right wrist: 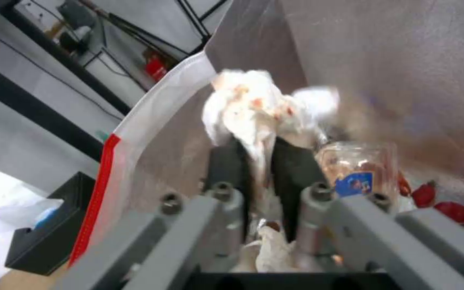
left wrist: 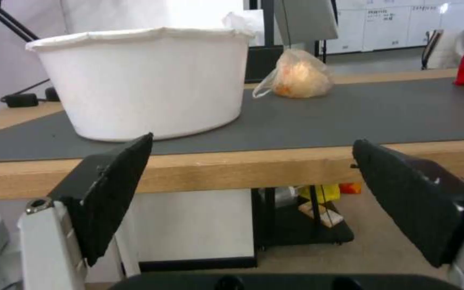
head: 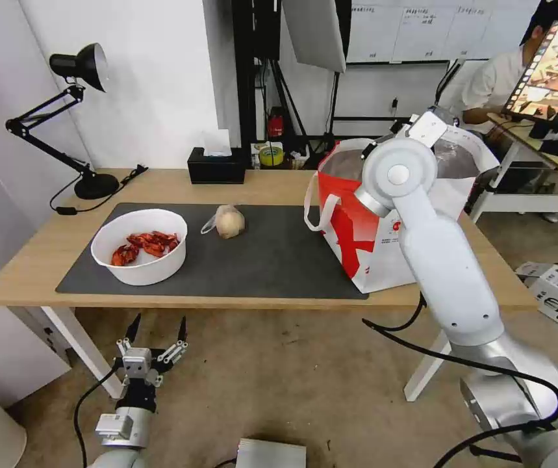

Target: Pick up the trash from the table and place it into the takeout bag.

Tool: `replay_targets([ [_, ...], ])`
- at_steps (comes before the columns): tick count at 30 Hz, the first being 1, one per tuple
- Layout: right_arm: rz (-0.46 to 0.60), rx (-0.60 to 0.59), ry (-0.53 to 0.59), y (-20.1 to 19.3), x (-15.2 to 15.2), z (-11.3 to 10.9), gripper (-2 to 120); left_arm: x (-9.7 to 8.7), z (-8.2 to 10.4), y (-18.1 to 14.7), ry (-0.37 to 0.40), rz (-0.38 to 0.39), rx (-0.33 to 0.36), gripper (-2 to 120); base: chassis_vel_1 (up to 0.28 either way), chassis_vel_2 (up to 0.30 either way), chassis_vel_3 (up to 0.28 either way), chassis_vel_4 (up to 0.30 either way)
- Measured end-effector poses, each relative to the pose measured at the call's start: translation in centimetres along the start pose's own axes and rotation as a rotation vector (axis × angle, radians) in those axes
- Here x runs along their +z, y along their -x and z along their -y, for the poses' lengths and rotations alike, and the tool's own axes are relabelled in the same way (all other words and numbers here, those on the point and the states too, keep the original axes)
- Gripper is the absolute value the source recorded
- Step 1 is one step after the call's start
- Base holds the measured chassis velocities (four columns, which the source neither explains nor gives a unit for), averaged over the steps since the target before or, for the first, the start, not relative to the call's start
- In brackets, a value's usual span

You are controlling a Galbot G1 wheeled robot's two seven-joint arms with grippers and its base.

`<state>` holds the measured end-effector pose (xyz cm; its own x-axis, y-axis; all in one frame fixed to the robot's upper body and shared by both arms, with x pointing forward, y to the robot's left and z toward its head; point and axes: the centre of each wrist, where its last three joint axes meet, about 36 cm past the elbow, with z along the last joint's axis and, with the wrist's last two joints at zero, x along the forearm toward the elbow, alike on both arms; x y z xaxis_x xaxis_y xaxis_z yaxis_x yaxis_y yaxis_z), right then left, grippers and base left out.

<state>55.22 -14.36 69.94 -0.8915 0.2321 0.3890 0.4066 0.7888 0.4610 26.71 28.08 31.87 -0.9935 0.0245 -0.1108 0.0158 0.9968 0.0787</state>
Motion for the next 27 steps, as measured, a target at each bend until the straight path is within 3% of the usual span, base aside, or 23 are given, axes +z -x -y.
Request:
replay_targets([
  [9,0.004,-0.002,0.013,-0.1,-0.3,0.2,52,-0.1,0.1,0.0,0.002,0.001,0.004,100,0.0,0.0,0.0,0.0],
  [17,0.015,0.007,0.015,-0.1,-0.6,0.4,74,-0.1,0.3,0.0,0.002,0.001,0.007,100,0.0,0.0,0.0,0.0],
  [20,0.029,0.008,0.009,-0.4,-0.7,0.5,90,0.0,0.4,-0.1,0.001,0.001,0.008,100,0.0,0.0,0.0,0.0],
  [23,0.037,0.004,0.001,-0.5,-0.6,0.5,98,0.0,0.5,-0.1,0.0,0.003,0.008,100,0.0,0.0,0.0,0.0],
  [25,0.085,-0.033,-0.006,-0.9,-0.3,0.7,100,0.0,0.6,-0.2,0.0,0.003,0.007,100,0.0,0.0,0.0,0.0],
  [27,0.246,-0.244,-0.044,-2.6,0.6,1.5,100,0.0,0.6,-0.3,0.001,0.007,0.006,100,0.0,0.0,0.0,0.0],
])
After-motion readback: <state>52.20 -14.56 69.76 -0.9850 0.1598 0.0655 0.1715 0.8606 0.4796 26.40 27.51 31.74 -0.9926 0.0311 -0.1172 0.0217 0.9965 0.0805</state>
